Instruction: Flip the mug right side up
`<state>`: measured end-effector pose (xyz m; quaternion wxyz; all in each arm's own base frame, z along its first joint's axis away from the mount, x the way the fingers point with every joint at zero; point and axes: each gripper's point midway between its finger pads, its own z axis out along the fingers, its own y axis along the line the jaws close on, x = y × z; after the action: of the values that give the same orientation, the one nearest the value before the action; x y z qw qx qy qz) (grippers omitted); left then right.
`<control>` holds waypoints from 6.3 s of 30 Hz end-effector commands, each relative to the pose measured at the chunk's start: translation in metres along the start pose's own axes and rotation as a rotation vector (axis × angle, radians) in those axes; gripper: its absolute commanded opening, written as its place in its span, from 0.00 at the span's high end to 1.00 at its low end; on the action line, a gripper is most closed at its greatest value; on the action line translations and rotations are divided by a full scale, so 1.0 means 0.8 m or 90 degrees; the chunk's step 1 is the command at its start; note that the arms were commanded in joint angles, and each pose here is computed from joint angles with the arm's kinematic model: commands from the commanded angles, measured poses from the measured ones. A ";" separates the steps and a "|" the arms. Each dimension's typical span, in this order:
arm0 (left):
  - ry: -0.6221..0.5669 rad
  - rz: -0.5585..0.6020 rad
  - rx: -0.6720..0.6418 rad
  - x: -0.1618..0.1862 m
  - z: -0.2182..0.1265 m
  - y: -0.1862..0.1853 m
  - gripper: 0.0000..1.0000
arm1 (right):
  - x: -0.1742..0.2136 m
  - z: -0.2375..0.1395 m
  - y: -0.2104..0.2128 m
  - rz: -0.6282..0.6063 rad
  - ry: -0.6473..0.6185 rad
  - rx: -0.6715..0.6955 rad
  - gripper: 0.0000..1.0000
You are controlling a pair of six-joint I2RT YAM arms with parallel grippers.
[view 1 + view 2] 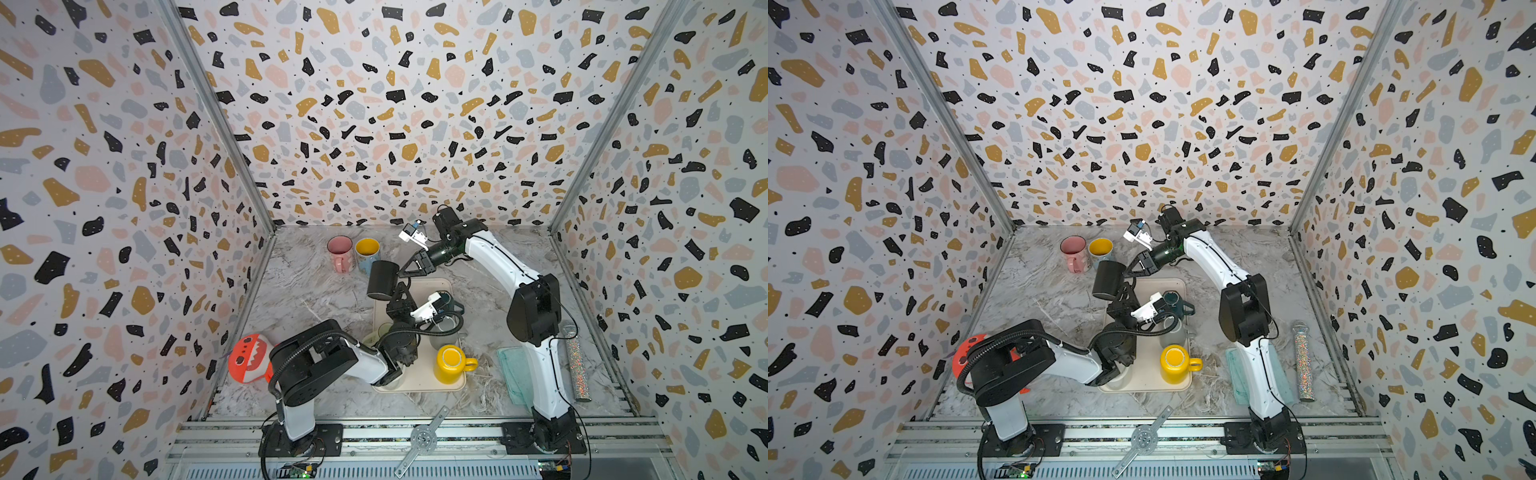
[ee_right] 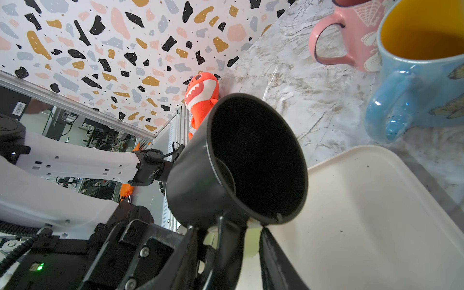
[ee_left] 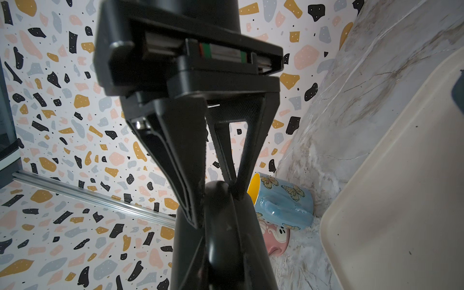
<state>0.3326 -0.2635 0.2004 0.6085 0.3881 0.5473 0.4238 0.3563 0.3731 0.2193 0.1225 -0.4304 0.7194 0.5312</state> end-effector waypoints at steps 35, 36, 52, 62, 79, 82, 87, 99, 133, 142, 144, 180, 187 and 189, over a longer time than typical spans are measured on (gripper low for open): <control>-0.014 -0.245 -0.197 -0.031 0.006 0.139 0.81 | 0.011 -0.001 0.032 -0.012 -0.030 -0.004 1.00; -0.013 -0.245 -0.198 -0.031 0.006 0.140 0.79 | 0.009 -0.003 0.032 -0.013 -0.033 -0.003 1.00; 0.009 -0.253 -0.206 -0.018 0.006 0.152 0.54 | -0.008 -0.037 0.025 -0.011 -0.092 0.030 1.00; 0.009 -0.260 -0.211 -0.015 0.003 0.161 0.49 | -0.033 -0.071 0.014 -0.012 -0.151 0.060 1.00; 0.009 -0.255 -0.211 -0.013 0.001 0.163 0.48 | -0.078 -0.143 -0.011 -0.010 -0.239 0.118 1.00; 0.009 -0.264 -0.214 -0.013 0.000 0.168 0.48 | -0.085 -0.157 -0.018 -0.009 -0.256 0.135 1.00; 0.006 -0.288 -0.222 -0.012 -0.001 0.178 0.47 | -0.093 -0.175 -0.031 -0.007 -0.283 0.146 1.00; 0.033 -0.418 -0.188 -0.003 0.013 0.221 0.47 | -0.108 -0.193 -0.085 -0.008 -0.306 0.254 1.00; -0.019 -0.897 0.114 0.074 0.063 0.299 0.48 | -0.122 -0.065 -0.175 -0.073 -0.240 0.477 1.00; -0.009 -0.895 0.118 0.083 0.066 0.287 0.48 | -0.116 -0.044 -0.187 -0.059 -0.239 0.474 1.00; -0.005 -0.893 0.118 0.085 0.066 0.285 0.48 | -0.114 -0.042 -0.189 -0.057 -0.236 0.482 1.00; 0.016 -0.871 0.078 0.110 0.052 0.287 0.48 | -0.041 0.000 -0.190 -0.022 -0.145 0.502 1.00; 0.015 -0.872 0.075 0.111 0.050 0.290 0.48 | -0.031 0.006 -0.190 -0.011 -0.137 0.501 1.00; 0.015 -0.871 0.074 0.112 0.049 0.291 0.49 | -0.030 0.006 -0.190 -0.008 -0.136 0.501 0.99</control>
<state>0.3584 -0.1075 0.3807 0.6956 -0.0106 0.7132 -0.0858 0.5028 0.3777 0.1196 0.3746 -0.2946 0.8439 0.2464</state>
